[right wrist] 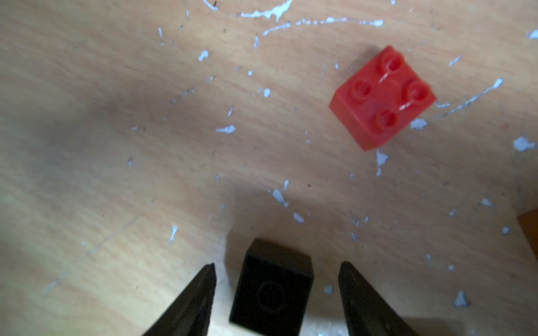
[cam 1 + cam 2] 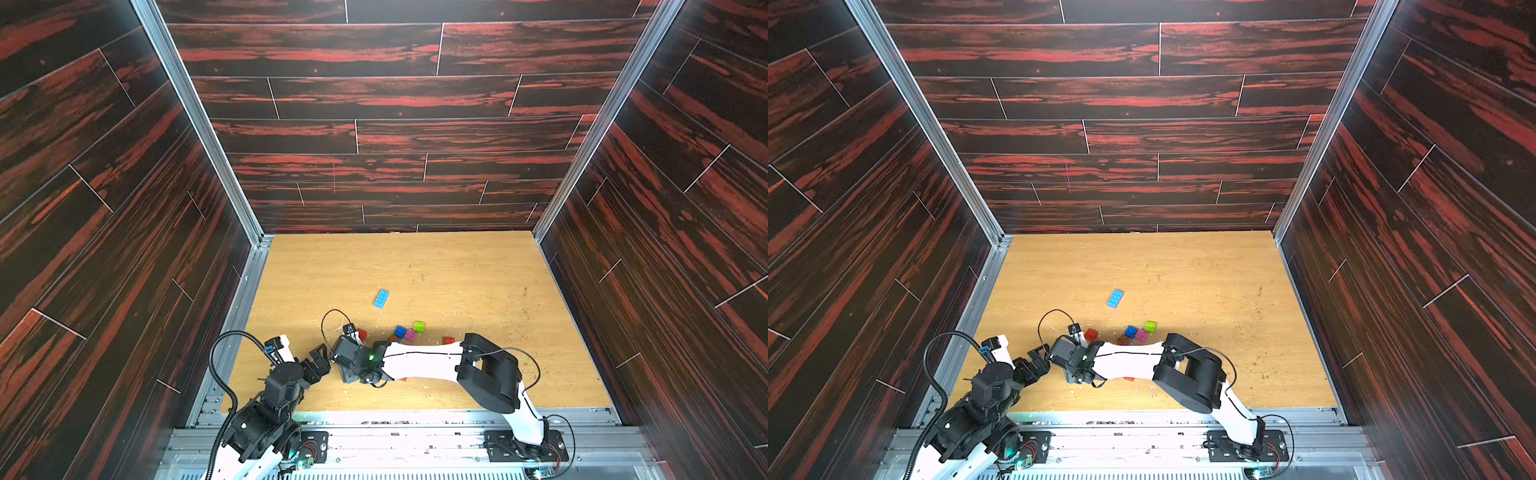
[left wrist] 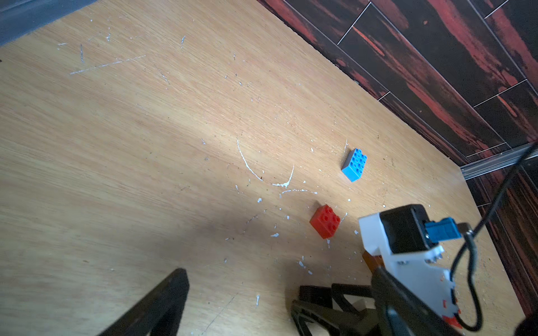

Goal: Assemble the letter v with lego
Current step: Pick up the lego brick from the center of the board.

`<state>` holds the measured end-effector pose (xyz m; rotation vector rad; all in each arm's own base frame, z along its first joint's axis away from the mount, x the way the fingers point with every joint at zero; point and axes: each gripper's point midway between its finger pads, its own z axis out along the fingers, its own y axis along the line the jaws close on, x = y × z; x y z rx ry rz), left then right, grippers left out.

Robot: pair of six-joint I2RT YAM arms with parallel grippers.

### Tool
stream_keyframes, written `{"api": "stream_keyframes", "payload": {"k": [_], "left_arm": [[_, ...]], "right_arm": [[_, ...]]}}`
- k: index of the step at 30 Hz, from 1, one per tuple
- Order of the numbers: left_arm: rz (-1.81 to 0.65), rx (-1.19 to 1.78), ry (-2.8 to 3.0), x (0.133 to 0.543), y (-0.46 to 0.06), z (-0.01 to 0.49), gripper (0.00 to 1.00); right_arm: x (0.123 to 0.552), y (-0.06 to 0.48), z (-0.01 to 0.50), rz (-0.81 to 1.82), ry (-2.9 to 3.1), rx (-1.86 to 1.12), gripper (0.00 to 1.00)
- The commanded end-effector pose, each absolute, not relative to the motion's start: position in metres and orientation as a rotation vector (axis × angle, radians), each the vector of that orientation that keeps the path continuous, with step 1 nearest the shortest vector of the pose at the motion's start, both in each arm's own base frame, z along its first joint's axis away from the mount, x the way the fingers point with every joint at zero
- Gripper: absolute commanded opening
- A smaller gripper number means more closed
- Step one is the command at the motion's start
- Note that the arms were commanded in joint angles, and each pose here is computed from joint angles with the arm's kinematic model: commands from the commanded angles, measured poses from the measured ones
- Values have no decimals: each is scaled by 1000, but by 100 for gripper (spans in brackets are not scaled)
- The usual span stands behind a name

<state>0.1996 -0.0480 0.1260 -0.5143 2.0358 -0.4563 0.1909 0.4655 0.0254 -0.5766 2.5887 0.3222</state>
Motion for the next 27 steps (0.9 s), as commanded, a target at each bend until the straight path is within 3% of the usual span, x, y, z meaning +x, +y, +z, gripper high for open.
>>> {"api": "stream_keyframes", "payload": {"k": [1, 3, 19, 27], "left_arm": [[-433, -533, 2039, 197, -43, 126, 100], [-431, -534, 2043, 196, -43, 126, 100], [-427, -536, 2045, 195, -42, 124, 100], [-451, -491, 2040, 197, -47, 128, 100]], "right_arm": [[193, 464, 24, 280, 2592, -556, 63], [193, 462, 23, 269, 2597, -551, 54], [190, 466, 15, 269, 2611, -561, 45], [189, 472, 18, 308, 2600, -604, 31]]}}
